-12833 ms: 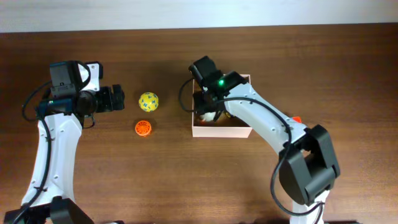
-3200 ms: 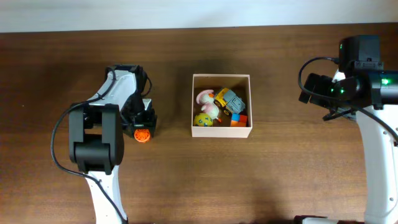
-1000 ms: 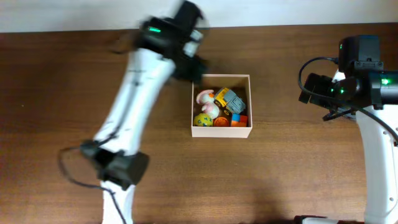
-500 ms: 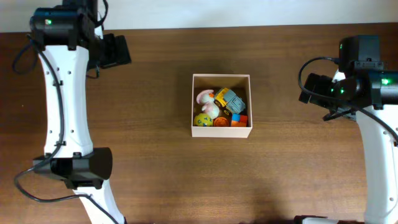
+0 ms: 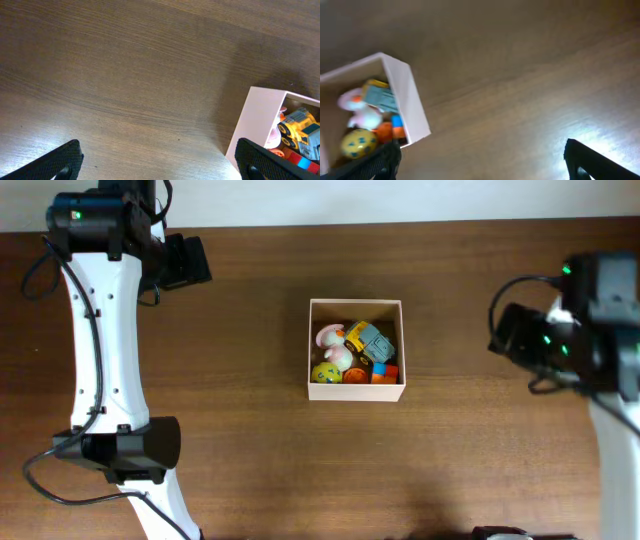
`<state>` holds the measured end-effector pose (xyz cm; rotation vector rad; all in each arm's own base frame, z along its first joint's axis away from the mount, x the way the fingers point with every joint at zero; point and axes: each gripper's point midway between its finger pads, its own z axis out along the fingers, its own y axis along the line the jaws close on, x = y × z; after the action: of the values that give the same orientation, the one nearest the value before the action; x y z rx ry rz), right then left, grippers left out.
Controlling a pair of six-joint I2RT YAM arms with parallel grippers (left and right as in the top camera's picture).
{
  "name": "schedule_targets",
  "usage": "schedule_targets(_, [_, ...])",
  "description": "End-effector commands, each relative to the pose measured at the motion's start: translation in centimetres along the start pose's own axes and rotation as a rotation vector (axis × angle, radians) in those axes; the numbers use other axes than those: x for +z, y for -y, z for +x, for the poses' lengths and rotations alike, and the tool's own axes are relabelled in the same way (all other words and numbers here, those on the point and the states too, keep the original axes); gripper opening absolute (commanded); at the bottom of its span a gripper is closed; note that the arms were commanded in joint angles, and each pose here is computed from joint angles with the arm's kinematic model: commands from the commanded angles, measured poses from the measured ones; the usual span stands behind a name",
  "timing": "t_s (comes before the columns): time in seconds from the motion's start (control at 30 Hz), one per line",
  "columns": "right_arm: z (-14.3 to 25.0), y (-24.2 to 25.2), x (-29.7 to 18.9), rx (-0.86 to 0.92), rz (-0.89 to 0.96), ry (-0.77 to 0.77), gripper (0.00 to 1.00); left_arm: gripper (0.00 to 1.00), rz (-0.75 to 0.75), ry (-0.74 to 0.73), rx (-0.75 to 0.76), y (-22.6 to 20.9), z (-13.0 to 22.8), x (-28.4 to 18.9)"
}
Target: Pack container
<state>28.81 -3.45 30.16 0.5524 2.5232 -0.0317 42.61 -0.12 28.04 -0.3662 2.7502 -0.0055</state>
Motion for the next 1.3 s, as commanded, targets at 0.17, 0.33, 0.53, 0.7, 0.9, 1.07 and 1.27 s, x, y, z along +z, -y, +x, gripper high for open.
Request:
schedule_targets(0.17, [-1.2, 2.0, -8.3, -0.070, -0.037, 0.443, 0.99, 0.99, 0.008, -0.011, -0.013, 0.1, 0.2, 0.2])
schedule_targets(0.33, [0.1, 0.9, -6.8, -0.143, -0.146, 0.661, 0.99, 0.99, 0.008, -0.011, -0.013, 0.1, 0.2, 0.2])
schedule_targets(0.53, [6.4, 0.5, 0.3, -0.171, -0.257, 0.704, 0.99, 0.99, 0.008, -0.011, -0.013, 0.1, 0.2, 0.2])
schedule_targets(0.7, [10.8, 0.0, 5.2, -0.201, -0.338, 0.695, 0.99, 0.99, 0.008, -0.011, -0.013, 0.1, 0.2, 0.2])
schedule_targets(0.9, [13.7, 0.3, 9.4, -0.207, -0.349, 0.687, 0.99, 0.99, 0.008, -0.011, -0.013, 0.1, 0.2, 0.2])
schedule_targets(1.07, [14.9, 0.5, 11.4, -0.208, -0.340, 0.643, 0.99, 0.99, 0.008, -0.011, -0.013, 0.1, 0.2, 0.2])
schedule_targets(1.27, [15.0, 0.5, 11.5, -0.208, -0.340, 0.643, 0.99, 0.99, 0.008, -0.011, -0.013, 0.1, 0.2, 0.2])
